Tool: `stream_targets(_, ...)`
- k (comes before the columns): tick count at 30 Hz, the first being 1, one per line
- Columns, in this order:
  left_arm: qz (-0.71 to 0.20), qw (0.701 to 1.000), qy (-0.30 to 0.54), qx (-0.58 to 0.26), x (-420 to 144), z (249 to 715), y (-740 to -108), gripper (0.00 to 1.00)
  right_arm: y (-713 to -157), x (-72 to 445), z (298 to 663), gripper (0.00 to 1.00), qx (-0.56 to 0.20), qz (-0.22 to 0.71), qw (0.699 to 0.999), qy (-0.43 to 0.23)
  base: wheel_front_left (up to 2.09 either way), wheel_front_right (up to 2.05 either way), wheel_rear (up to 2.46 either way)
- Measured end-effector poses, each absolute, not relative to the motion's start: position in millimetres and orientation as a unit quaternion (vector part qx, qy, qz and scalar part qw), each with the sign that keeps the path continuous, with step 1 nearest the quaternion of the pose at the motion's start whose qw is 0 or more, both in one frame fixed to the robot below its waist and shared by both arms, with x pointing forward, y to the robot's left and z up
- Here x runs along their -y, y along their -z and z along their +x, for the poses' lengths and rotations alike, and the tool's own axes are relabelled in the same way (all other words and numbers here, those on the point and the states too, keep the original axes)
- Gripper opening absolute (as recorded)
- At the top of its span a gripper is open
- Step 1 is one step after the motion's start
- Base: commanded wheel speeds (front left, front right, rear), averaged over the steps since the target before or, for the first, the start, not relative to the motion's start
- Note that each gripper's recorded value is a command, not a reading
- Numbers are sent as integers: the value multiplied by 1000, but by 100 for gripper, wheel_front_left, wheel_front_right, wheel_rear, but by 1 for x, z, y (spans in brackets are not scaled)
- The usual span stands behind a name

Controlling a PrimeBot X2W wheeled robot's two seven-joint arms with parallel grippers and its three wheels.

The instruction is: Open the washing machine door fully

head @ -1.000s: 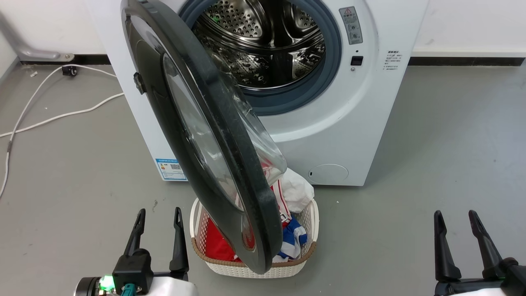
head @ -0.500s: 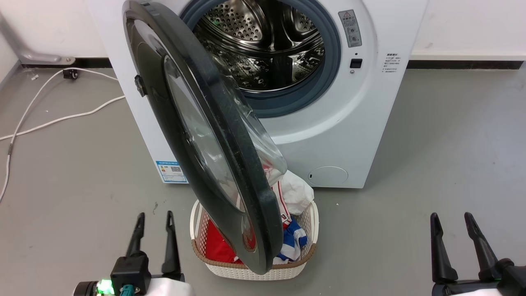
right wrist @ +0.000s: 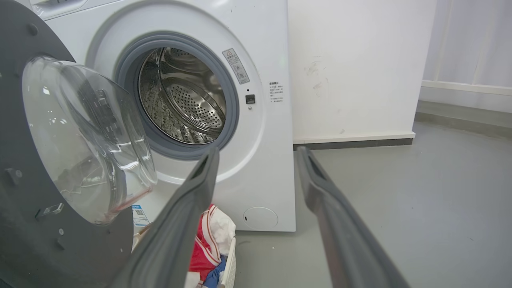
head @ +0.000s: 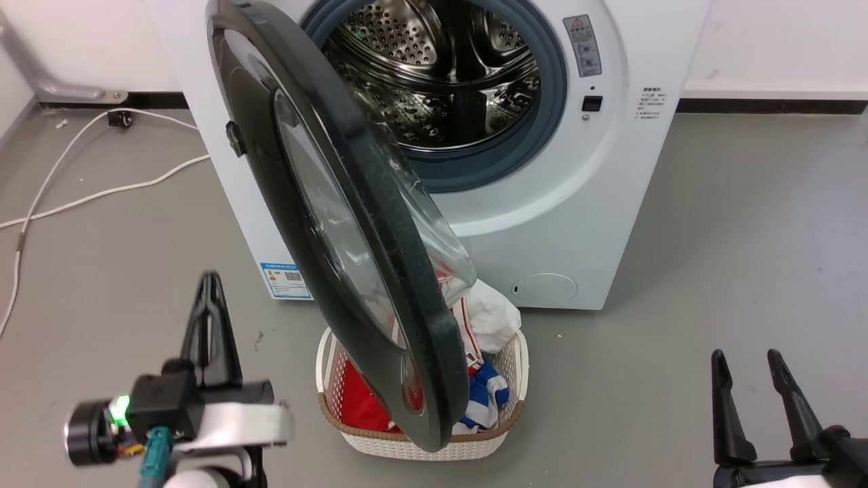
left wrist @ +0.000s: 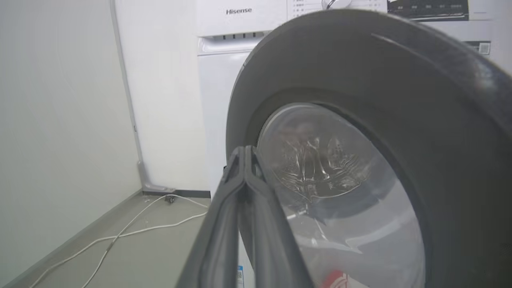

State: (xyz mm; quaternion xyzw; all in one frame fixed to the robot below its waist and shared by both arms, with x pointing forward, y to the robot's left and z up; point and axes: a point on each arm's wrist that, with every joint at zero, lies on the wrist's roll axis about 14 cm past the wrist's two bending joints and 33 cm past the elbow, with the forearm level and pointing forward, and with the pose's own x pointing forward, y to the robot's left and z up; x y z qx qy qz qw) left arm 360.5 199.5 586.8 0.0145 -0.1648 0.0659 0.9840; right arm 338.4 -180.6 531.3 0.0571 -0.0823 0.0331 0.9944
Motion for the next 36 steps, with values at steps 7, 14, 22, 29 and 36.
stream_targets(7, 40, 944, 4, 327, -160, 360, -693, 0, -529, 180, 339, 100, 79, 59, 995, -33, 0, 0, 0)
stream_targets(14, 28, 913, 88, 398, -108, 348, -736, 0, -527, 181, 338, 100, 76, 59, 995, -30, 0, 0, 0)
stream_targets(22, 7, 884, 200, 423, -41, 329, -749, 0, -526, 183, 339, 100, 74, 58, 995, -28, 0, 0, 0)
stream_targets(29, -4, 868, 273, 414, 1, 315, -742, 0, -527, 184, 339, 100, 75, 58, 995, -25, 0, 0, 0)
stream_targets(36, -13, 867, 319, 383, 27, 309, -722, 0, -525, 184, 340, 100, 72, 58, 995, -25, 0, 0, 0)
